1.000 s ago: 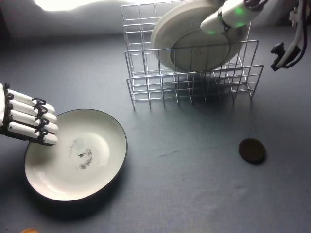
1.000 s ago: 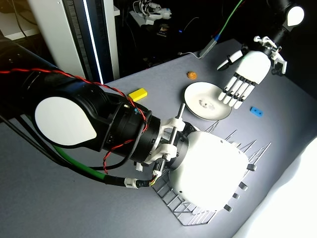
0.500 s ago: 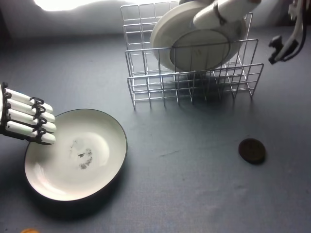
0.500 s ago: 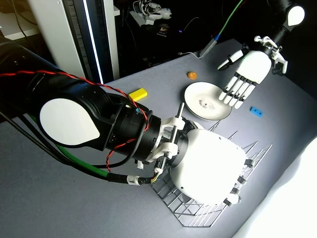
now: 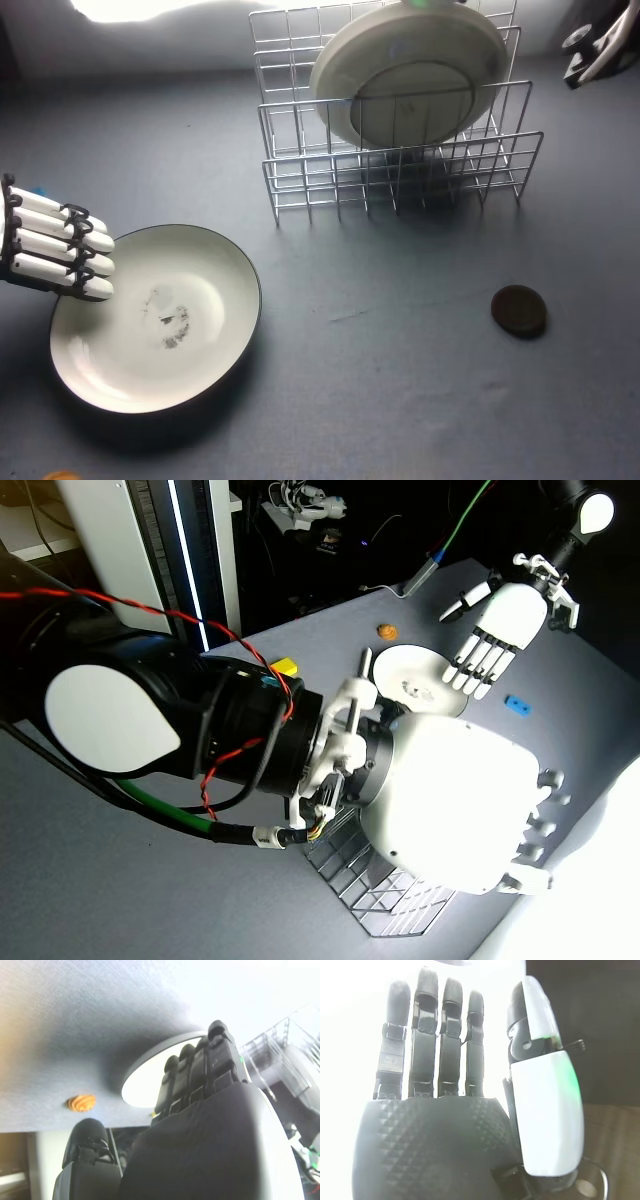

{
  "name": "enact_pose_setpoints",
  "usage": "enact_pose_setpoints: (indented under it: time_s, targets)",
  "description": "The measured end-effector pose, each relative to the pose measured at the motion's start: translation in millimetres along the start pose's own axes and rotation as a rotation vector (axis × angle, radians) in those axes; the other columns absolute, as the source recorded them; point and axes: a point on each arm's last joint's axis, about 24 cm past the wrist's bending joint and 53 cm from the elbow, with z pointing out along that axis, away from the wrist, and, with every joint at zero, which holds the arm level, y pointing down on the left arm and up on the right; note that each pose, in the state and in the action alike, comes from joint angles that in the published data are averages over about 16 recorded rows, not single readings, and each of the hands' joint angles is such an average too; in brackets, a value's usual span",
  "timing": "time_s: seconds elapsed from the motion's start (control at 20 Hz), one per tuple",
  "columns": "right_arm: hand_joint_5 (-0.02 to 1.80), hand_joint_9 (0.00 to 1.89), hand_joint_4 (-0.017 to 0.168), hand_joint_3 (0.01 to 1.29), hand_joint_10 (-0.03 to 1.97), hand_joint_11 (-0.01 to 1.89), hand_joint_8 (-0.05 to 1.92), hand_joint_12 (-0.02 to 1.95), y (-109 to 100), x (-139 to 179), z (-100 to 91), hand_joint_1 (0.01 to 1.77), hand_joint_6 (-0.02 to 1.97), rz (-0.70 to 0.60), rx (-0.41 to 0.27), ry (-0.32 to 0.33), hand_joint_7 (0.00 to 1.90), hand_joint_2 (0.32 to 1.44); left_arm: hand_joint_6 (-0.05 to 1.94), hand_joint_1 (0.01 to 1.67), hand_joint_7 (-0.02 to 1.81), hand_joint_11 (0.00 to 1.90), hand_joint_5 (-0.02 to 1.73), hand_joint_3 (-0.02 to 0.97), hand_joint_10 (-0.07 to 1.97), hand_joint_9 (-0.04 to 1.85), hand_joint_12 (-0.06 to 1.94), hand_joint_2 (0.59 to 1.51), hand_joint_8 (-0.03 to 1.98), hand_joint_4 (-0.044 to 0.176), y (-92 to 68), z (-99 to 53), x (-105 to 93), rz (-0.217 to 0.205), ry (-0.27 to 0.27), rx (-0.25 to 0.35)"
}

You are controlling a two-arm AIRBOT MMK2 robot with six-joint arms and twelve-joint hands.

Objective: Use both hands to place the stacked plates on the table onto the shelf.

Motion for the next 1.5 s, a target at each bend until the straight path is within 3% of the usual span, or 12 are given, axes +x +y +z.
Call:
enact_pose_setpoints:
  time_s: [0.35, 0.6, 0.9, 1.2, 1.5]
  targets:
    - [0.15, 0.17, -0.002, 0.01, 0.02, 0.06, 0.02, 0.61, 56, 47, -10.4, 0.96, 0.03, -0.2, -0.156, 0.087, 0.17, 0.98, 0.01, 0.01, 0.01, 0.02, 0.02, 0.004, -0.03, -0.02, -0.01, 1.151, -0.01, 0.002, 1.6, 2.3, 11.9, -0.016, 0.026, -0.004]
    - [0.02, 0.02, -0.001, 0.01, 0.02, 0.02, 0.02, 0.44, 77, 104, -20.0, 1.02, 0.03, -0.317, -0.215, 0.181, 0.02, 0.92, 0.0, 0.02, 0.01, 0.02, 0.01, 0.003, -0.04, -0.02, 0.01, 1.152, -0.01, 0.0, 3.9, 4.1, 23.1, -0.039, 0.051, -0.01]
    - [0.02, 0.02, 0.0, 0.01, 0.02, 0.02, 0.02, 0.6, 72, 164, -27.7, 1.12, 0.03, -0.4, -0.206, 0.272, 0.02, 0.89, -0.01, 0.02, 0.0, 0.03, 0.0, 0.004, -0.04, -0.02, 0.03, 1.156, -0.01, -0.002, 6.7, 5.2, 34.9, -0.076, 0.075, -0.019]
    - [0.02, 0.02, 0.001, 0.01, 0.02, 0.02, 0.02, 0.48, 60, 215, -28.3, 1.1, 0.03, -0.469, -0.2, 0.343, 0.02, 0.91, -0.03, 0.02, -0.01, 0.03, -0.01, 0.005, -0.05, -0.03, 0.03, 1.16, -0.01, -0.005, 8.3, 5.7, 41.2, -0.107, 0.085, -0.023]
    - [0.02, 0.02, 0.0, 0.01, 0.02, 0.02, 0.02, 0.35, 46, 246, -15.2, 1.07, 0.03, -0.499, -0.187, 0.367, 0.02, 0.94, -0.03, 0.02, -0.01, 0.03, -0.01, 0.004, -0.05, -0.03, 0.03, 1.16, -0.01, -0.005, 8.6, 5.8, 43.0, -0.119, 0.087, -0.023]
